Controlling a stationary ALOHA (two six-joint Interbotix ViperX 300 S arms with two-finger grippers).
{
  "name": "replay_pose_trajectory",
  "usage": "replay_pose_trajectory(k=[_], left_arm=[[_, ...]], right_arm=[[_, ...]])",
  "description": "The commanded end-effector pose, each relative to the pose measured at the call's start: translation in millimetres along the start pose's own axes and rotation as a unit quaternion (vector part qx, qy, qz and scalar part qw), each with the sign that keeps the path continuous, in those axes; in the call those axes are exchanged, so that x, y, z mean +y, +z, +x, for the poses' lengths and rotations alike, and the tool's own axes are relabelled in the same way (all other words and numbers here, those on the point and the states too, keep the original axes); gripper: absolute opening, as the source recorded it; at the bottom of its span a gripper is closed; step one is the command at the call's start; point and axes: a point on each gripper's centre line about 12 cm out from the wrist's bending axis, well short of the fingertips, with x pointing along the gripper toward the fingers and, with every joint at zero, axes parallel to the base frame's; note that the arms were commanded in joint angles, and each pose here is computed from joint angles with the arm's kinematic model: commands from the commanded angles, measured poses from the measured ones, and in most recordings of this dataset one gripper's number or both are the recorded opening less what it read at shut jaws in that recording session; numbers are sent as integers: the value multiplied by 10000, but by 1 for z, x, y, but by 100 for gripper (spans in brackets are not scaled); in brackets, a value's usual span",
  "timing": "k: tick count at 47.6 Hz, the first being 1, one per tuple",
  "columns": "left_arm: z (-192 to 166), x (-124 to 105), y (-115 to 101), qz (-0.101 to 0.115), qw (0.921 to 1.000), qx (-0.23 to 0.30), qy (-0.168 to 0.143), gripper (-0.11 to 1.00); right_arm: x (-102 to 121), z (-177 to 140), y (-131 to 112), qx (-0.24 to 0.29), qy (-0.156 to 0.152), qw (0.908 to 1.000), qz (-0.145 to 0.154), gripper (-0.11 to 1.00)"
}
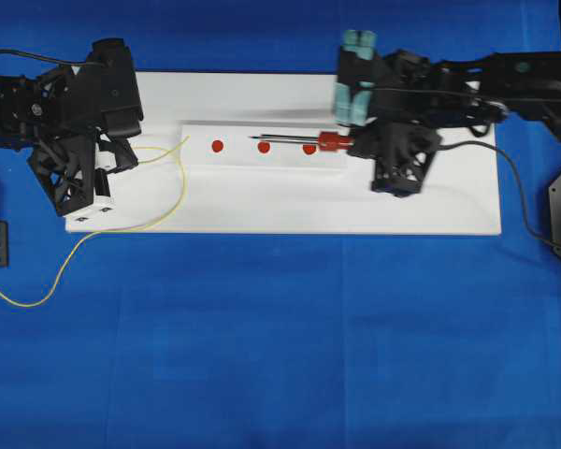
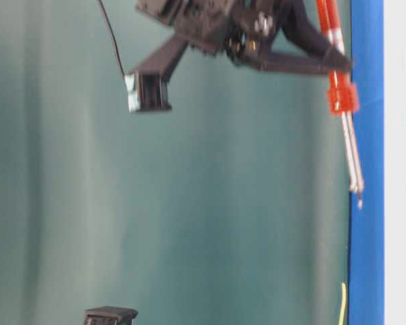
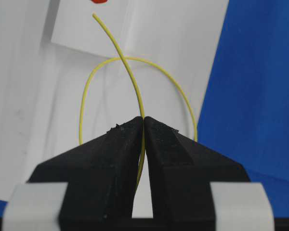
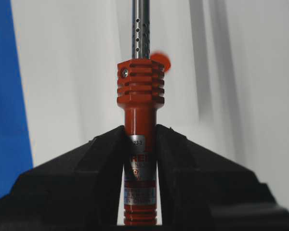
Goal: Touch the tip of the soldering iron to the tip of the solder at the mark.
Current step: 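Lift both tools away from the left dot, then move the wire tip to the middle red dot, iron tip toward it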
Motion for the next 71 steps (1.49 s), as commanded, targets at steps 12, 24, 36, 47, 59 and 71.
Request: replay_pose_trajectory(k=[12, 24, 36, 47, 59, 71], left_arm=[[-4, -2, 9, 12, 9999, -122, -17, 3], [5, -4, 27, 29, 9999, -107, -10, 3], [27, -8, 57, 51, 10000, 0, 0, 3], [60, -11, 70, 66, 9994, 350, 43, 3], [90, -12, 81, 97, 9983, 578, 71, 3], [95, -12, 79, 59, 9978, 661, 85, 3]], right_arm=[[-2, -20, -11, -231, -34, 9996, 182, 6], [-2, -20, -9, -284, -39, 9995, 162, 6], [-2, -20, -10, -269, -48, 9995, 162, 6], [-3, -19, -12, -238, -50, 9996, 164, 6], [-3, -17, -16, -223, -57, 9996, 168, 6], [-3, -16, -18, -201, -60, 9996, 170, 6]])
